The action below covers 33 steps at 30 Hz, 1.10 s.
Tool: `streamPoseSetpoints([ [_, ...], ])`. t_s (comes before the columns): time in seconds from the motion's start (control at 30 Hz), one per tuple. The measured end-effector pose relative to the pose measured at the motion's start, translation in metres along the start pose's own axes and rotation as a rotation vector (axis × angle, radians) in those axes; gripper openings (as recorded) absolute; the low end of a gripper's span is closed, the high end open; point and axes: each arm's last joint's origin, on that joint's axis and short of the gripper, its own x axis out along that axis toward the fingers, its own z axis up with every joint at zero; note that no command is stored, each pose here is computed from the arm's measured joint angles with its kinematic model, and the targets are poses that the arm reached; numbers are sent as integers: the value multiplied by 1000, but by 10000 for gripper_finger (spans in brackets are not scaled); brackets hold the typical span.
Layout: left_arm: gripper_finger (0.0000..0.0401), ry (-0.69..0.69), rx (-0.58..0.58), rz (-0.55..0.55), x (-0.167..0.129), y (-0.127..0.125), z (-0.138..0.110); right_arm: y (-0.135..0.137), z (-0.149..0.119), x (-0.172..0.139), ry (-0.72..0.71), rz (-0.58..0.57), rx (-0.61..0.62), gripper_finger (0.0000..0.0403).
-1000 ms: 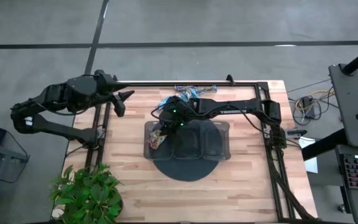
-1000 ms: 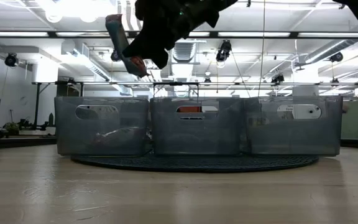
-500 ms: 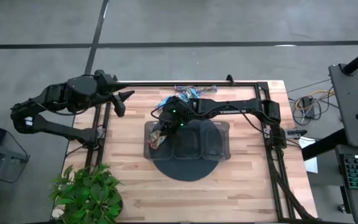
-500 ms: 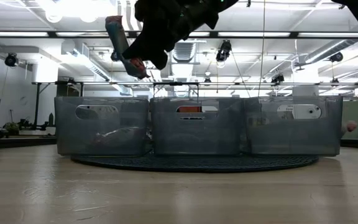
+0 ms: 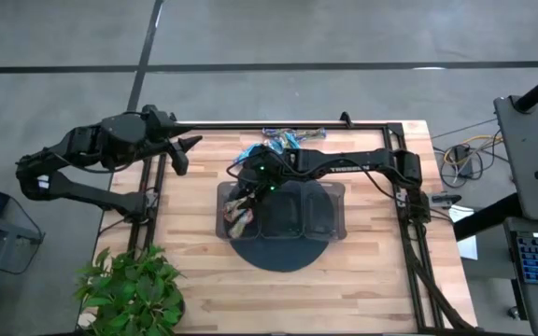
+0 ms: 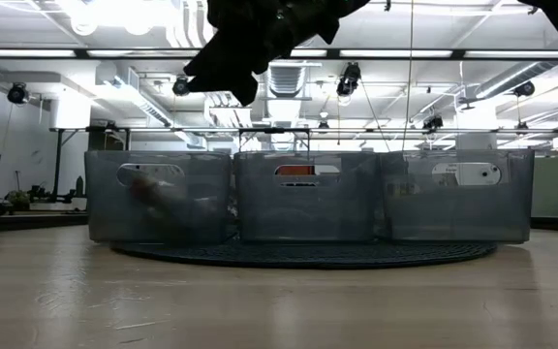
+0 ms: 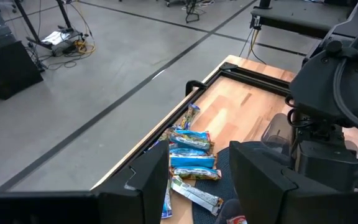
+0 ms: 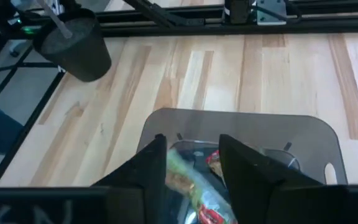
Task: Pick and place Granola Bars by type
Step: Put the red granola bar into the left black bin
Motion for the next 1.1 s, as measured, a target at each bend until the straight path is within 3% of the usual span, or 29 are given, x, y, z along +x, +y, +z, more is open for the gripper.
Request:
streamPoseSetpoints([
  [0.37,151,0,0,0,0,0,0,-1,0,0,-1,-3,29,170],
  [0.53,151,0,2,0,0,0,0,-1,7,-14,-26,-13,113,190],
  [0.77,151,4,21,1,1,0,0,10,30,-82,-93,-82,51,181],
  [0.97,151,14,93,3,6,-3,0,27,41,-154,-131,-297,-38,113],
  [1.1,151,24,126,4,10,-6,0,36,38,-194,-131,-397,-30,59],
])
